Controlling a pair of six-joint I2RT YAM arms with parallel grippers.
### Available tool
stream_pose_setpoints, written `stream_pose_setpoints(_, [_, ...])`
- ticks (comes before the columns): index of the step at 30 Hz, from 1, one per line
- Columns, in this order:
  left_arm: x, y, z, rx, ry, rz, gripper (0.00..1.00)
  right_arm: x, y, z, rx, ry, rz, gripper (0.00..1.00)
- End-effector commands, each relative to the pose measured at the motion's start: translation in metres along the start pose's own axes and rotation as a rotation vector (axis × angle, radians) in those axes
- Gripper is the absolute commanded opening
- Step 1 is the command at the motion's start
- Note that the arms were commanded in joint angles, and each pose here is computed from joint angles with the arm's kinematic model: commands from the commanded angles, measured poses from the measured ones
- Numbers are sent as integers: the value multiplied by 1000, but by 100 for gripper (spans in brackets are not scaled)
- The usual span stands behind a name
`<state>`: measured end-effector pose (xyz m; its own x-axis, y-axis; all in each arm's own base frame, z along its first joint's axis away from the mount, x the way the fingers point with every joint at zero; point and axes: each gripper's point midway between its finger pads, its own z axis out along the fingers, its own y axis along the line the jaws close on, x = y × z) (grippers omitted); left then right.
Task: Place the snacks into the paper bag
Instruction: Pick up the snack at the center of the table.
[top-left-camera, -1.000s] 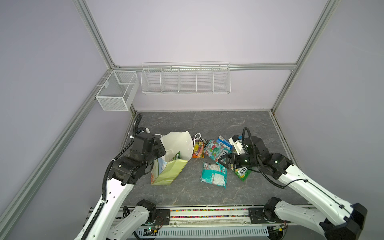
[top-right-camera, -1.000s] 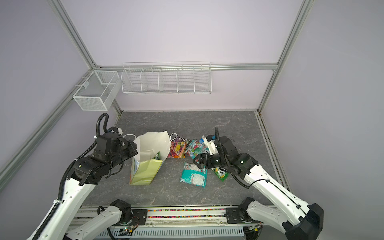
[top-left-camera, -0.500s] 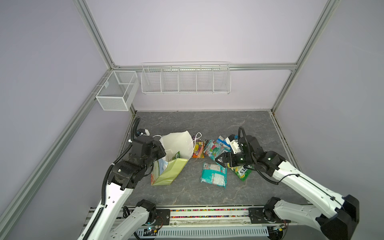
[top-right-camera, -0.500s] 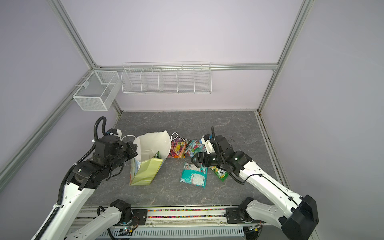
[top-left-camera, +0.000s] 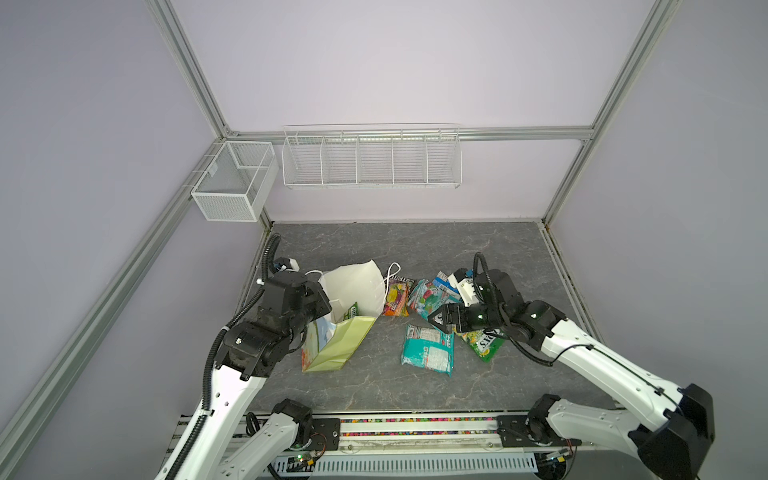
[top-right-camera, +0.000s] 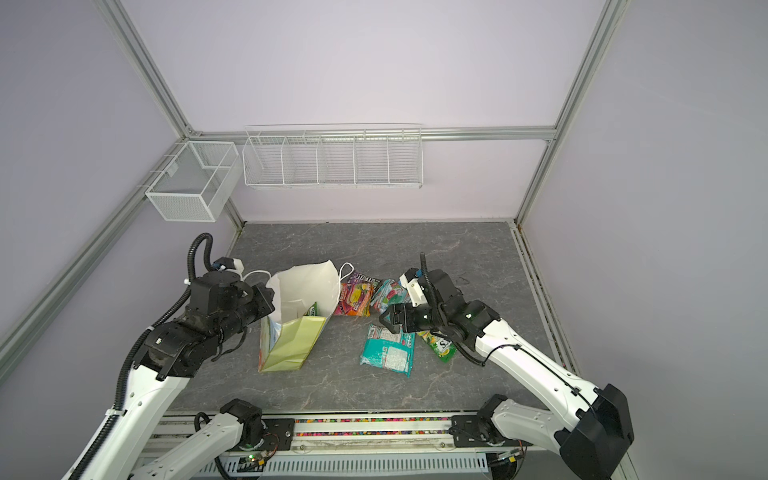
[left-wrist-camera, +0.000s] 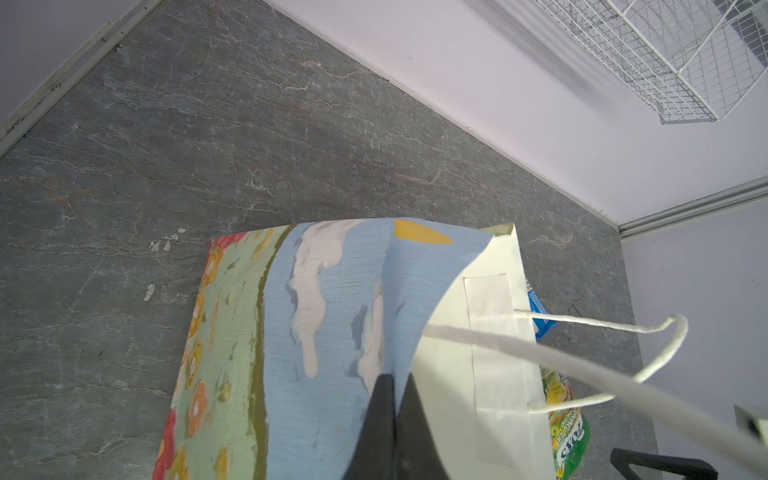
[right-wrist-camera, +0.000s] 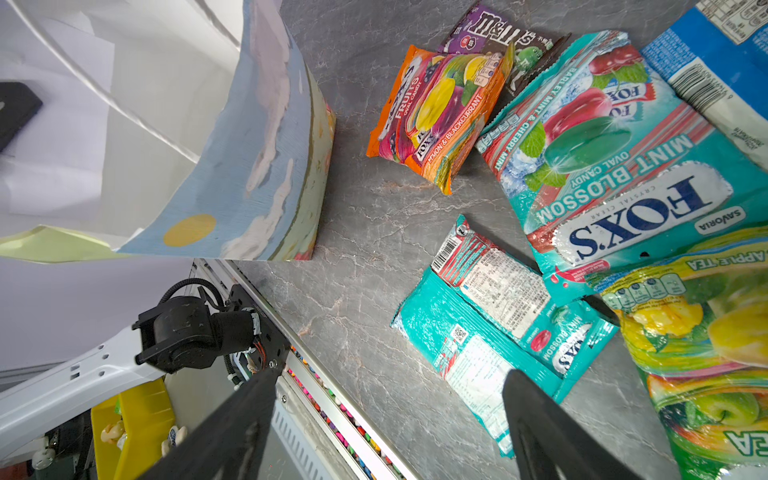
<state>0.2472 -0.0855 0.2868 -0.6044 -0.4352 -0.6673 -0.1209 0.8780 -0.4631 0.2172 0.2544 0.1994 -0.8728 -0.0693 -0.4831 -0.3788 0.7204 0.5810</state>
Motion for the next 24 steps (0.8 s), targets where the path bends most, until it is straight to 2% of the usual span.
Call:
stream_pose_setpoints(1, [2,1,-5,8,7,-7,0,2,1,-6,-10,-21,0,88])
stream_pose_setpoints(11, [1,-4,-5,29,9,-12,0,4,1,-3,-23,-17,-31,88])
stream_pose_setpoints(14, [1,-3,-3,27,8,-8,0,-3,3,-2,-31,-53,-42,88])
stream_pose_setpoints(24, [7,3,-3,31,-4,-21,0,-5,-22,27,51,0,25,90])
